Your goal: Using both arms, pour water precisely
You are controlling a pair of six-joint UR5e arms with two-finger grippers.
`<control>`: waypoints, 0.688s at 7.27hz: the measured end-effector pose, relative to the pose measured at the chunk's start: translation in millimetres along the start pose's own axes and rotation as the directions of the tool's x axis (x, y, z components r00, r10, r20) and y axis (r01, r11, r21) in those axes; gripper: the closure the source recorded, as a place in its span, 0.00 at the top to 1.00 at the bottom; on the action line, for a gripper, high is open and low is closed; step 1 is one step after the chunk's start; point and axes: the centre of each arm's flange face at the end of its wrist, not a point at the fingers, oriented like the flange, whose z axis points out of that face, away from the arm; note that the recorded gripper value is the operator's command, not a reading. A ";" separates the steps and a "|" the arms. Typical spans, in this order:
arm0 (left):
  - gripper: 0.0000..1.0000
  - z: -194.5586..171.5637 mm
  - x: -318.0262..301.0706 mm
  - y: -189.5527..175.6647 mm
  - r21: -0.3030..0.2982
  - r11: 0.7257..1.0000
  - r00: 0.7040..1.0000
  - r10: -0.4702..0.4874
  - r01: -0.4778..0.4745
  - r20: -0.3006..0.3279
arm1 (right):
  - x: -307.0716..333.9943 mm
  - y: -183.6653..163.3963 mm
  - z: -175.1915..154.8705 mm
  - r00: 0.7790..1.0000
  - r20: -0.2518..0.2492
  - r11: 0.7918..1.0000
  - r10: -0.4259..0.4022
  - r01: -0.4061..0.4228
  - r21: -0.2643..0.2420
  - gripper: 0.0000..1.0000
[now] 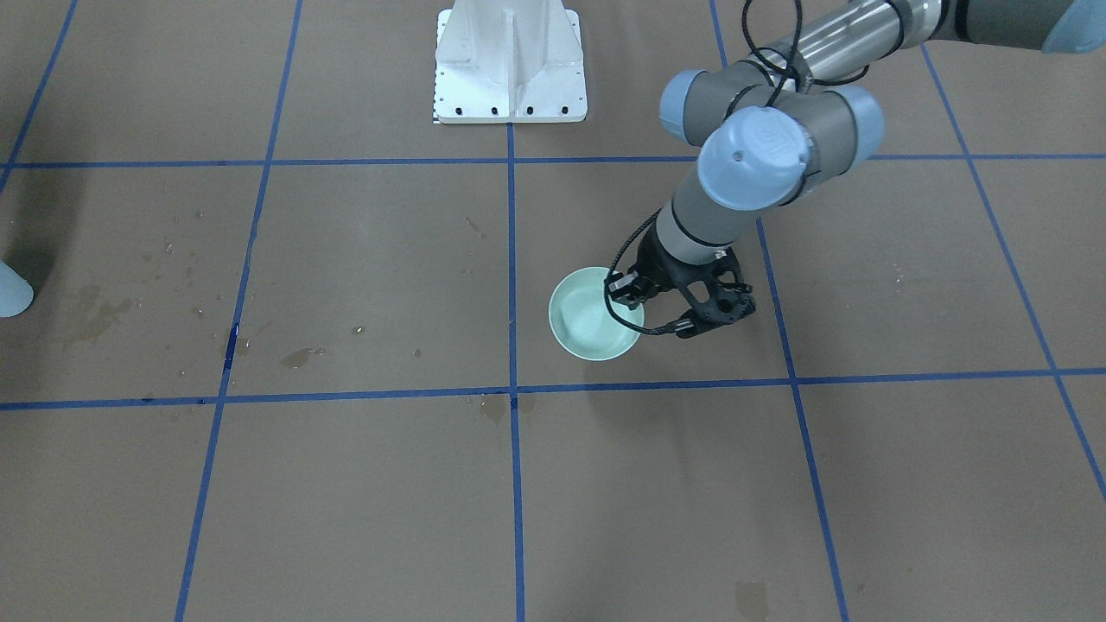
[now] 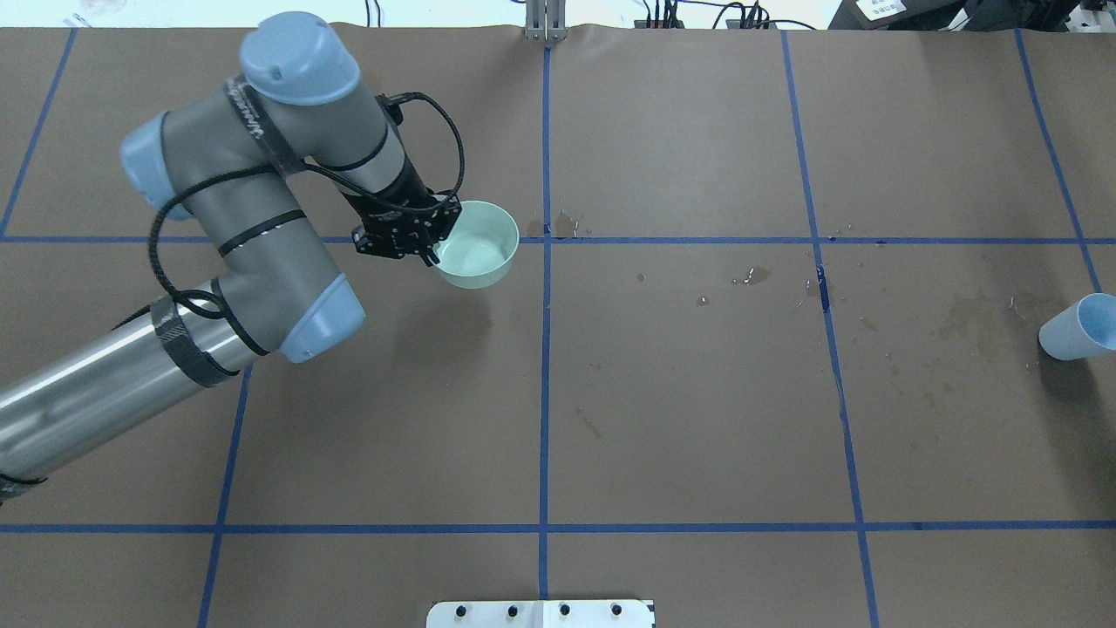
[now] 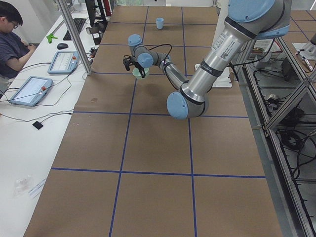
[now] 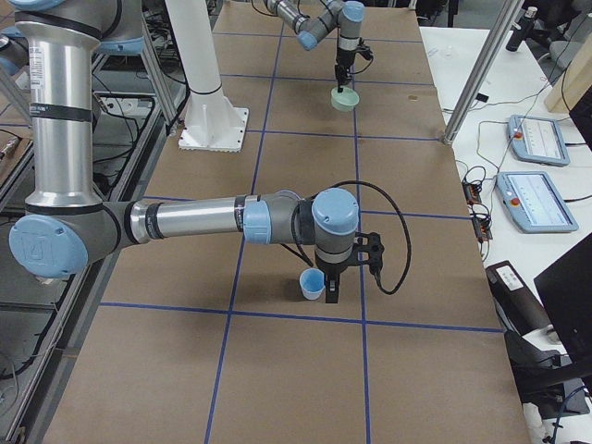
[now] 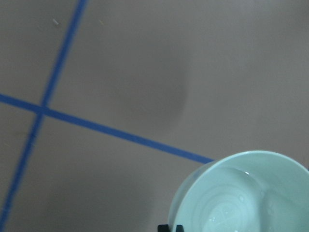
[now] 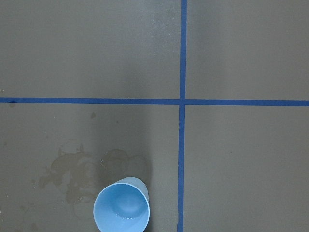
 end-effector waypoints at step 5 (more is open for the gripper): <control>0.42 80.1 46.4 46.3 0.027 1.000 1.000 -0.006 0.006 -0.023 | -0.8 0.0 -0.8 1.000 0.000 1.000 -0.002 0.002 0.001 0.99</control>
